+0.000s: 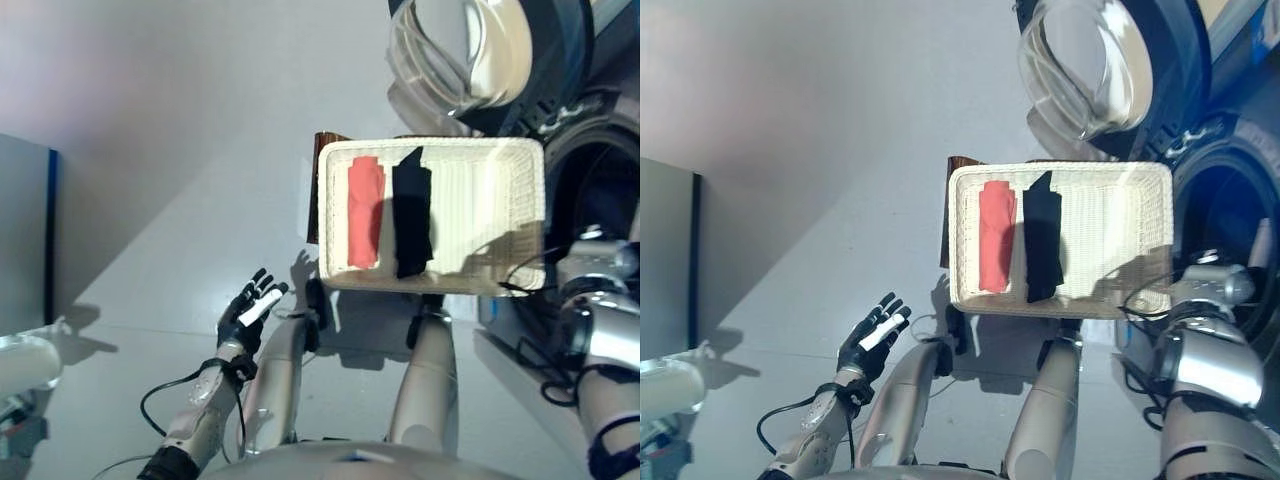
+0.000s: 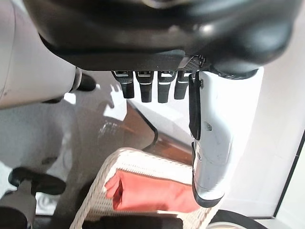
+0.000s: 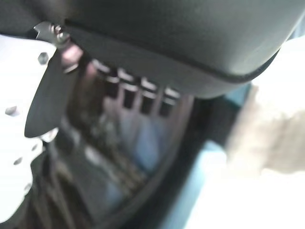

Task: Pick up the clothes and place them into the washing machine

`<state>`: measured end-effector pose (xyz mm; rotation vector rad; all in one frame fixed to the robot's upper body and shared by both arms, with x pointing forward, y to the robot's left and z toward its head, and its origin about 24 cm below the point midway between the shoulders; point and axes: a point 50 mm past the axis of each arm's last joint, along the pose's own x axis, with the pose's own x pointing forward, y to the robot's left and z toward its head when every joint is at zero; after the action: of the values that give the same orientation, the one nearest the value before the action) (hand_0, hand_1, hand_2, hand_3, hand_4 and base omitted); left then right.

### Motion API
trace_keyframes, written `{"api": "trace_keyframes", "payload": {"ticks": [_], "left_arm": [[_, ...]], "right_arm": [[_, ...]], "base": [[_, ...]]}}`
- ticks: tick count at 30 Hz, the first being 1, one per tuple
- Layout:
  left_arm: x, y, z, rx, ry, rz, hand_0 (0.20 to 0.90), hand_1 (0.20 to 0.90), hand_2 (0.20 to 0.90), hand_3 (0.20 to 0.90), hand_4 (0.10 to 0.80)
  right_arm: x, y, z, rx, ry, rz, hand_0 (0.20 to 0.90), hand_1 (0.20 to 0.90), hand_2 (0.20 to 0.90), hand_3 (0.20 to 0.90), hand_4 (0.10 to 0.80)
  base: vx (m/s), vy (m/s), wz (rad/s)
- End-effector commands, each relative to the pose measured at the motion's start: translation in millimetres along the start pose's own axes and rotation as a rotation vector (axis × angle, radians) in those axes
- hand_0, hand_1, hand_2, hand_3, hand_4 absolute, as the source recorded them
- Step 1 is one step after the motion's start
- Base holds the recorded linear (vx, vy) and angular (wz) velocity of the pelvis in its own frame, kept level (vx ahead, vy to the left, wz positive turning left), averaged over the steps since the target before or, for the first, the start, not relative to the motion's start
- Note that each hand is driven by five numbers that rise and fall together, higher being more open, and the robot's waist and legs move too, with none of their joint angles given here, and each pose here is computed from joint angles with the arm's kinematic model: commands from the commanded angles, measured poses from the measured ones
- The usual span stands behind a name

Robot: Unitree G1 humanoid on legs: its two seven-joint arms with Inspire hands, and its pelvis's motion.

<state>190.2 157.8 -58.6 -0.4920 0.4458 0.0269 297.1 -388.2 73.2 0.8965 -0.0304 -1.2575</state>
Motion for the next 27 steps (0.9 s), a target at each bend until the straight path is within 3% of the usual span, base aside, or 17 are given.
{"api": "trace_keyframes", "payload": {"ticks": [1, 9, 11, 15, 27], "left_arm": [[-12.2, 28.7, 20.2, 0.062, -0.101, 0.057, 0.900, 0.900, 0.900, 0.900, 0.800], [-15.8, 39.8, 30.2, 0.098, -0.132, 0.081, 0.900, 0.900, 0.900, 0.900, 0.800], [-17.2, 41.6, 37.2, 0.128, -0.155, 0.073, 0.900, 0.900, 0.900, 0.900, 0.800], [-19.7, 42.1, 43.7, 0.153, -0.175, 0.056, 0.900, 0.900, 0.900, 0.900, 0.800], [-18.7, 41.1, 66.3, 0.210, -0.238, 0.008, 0.900, 0.900, 0.900, 0.900, 0.800]], "right_arm": [[-1.1, 3.3, 8.6, -0.094, -0.108, 0.103, 0.900, 0.900, 0.900, 0.900, 0.800], [-14.5, -19.2, -46.5, -0.340, -0.034, 0.184, 0.900, 0.900, 0.900, 0.900, 0.800], [-22.2, -22.6, -67.9, -0.554, -0.016, 0.248, 0.900, 0.900, 0.900, 0.900, 0.800], [-28.9, -23.9, -84.9, -0.719, 0.009, 0.302, 0.900, 0.900, 0.900, 0.900, 0.800], [-28.2, -47.9, -102.1, -0.979, 0.089, 0.273, 0.900, 0.900, 0.900, 0.900, 0.800]], "base": [[0.038, 0.001, 0.06], [0.025, 0.006, 0.13], [-0.004, -0.013, 0.13], [-0.009, -0.009, 0.09], [-0.008, -0.030, 0.21]]}}
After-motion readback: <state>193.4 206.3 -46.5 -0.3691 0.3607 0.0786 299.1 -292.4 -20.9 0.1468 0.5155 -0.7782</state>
